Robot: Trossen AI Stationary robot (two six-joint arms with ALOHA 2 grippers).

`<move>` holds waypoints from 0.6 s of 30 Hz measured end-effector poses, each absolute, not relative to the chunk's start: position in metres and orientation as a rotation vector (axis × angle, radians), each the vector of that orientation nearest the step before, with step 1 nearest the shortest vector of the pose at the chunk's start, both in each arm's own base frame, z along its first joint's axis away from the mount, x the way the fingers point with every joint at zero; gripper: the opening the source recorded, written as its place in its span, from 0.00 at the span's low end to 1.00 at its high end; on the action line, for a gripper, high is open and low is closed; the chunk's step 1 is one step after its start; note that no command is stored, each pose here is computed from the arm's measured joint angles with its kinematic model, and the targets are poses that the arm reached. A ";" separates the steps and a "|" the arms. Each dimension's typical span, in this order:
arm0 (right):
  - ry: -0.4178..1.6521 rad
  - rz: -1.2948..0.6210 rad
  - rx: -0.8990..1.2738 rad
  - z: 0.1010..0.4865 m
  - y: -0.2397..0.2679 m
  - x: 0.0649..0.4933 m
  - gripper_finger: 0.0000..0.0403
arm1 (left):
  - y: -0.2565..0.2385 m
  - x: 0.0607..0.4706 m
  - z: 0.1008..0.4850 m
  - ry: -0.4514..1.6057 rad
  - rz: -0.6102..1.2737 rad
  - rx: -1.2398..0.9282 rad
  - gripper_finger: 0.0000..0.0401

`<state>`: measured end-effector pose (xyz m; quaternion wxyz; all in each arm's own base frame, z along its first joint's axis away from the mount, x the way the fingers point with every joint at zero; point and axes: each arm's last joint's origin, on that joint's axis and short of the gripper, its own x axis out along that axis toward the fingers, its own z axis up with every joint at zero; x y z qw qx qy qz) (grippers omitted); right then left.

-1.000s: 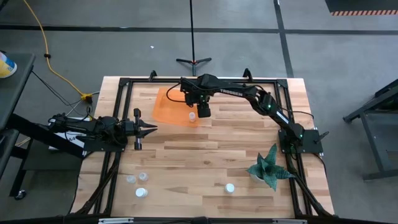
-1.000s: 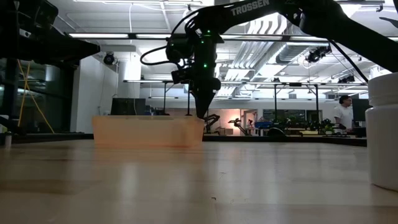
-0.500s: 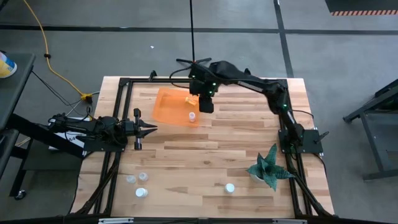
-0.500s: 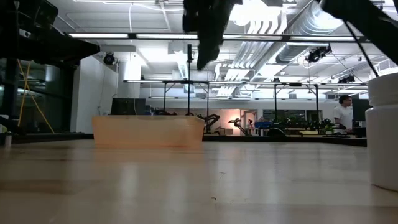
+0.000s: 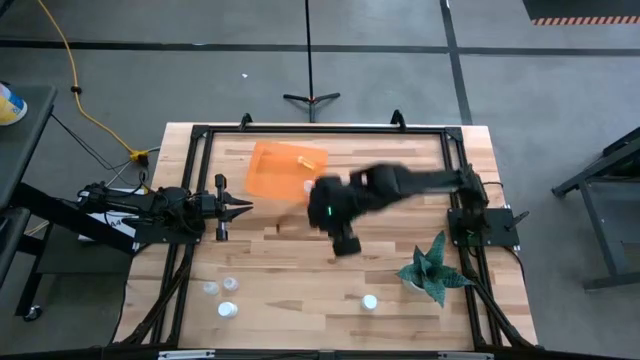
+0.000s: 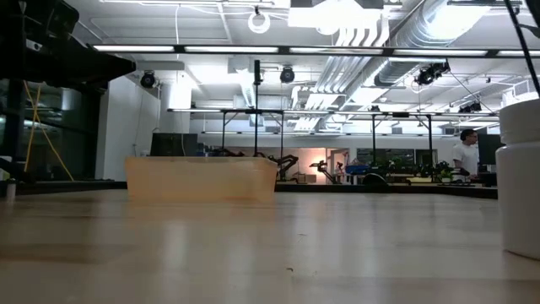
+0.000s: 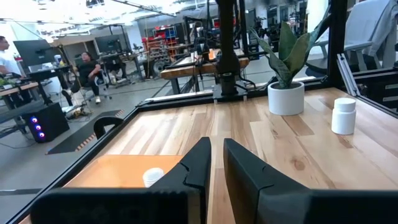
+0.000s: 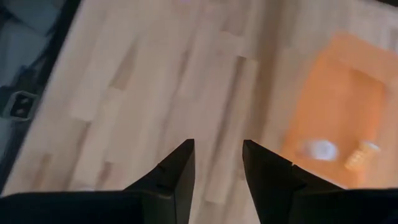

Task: Pick and place pill bottles into a basket
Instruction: Put the right white pill bottle into the orange bin

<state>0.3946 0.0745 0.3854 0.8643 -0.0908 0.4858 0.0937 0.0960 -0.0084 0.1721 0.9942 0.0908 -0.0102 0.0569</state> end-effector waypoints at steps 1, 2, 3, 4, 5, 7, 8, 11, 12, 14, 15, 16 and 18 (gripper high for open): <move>1.022 0.215 -0.203 0.381 0.088 0.394 0.31 | -0.008 0.096 0.172 -0.020 0.114 0.182 0.20; 1.024 0.223 -0.220 0.377 0.100 0.393 0.31 | -0.008 0.096 0.172 -0.020 0.114 0.182 0.20; 1.029 0.222 -0.240 0.372 0.112 0.391 0.31 | -0.008 0.096 0.172 -0.020 0.114 0.182 0.20; 1.035 0.211 -0.259 0.366 0.123 0.390 0.31 | -0.008 0.096 0.172 -0.020 0.114 0.182 0.20; 1.039 0.203 -0.275 0.359 0.133 0.388 0.31 | -0.008 0.096 0.172 -0.020 0.114 0.182 0.20; 1.068 0.210 -0.287 0.344 0.150 0.385 0.31 | -0.008 0.096 0.172 -0.020 0.114 0.182 0.20; 1.097 0.205 -0.278 0.335 0.157 0.382 0.31 | -0.008 0.096 0.172 -0.020 0.114 0.182 0.20; 1.174 0.171 -0.232 0.311 0.171 0.375 0.31 | -0.008 0.096 0.172 -0.020 0.114 0.182 0.20; 1.196 0.166 -0.227 0.305 0.174 0.373 0.31 | -0.008 0.096 0.172 -0.020 0.114 0.182 0.20; 1.247 0.149 -0.223 0.290 0.180 0.368 0.31 | -0.008 0.096 0.172 -0.020 0.114 0.182 0.20; 1.269 0.134 -0.216 0.284 0.183 0.365 0.31 | -0.008 0.096 0.172 -0.020 0.114 0.182 0.20; 1.281 0.117 -0.211 0.279 0.185 0.363 0.31 | -0.008 0.096 0.172 -0.020 0.114 0.182 0.20; 1.304 0.086 -0.200 0.271 0.188 0.359 0.32 | -0.008 0.096 0.172 -0.021 0.114 0.182 0.20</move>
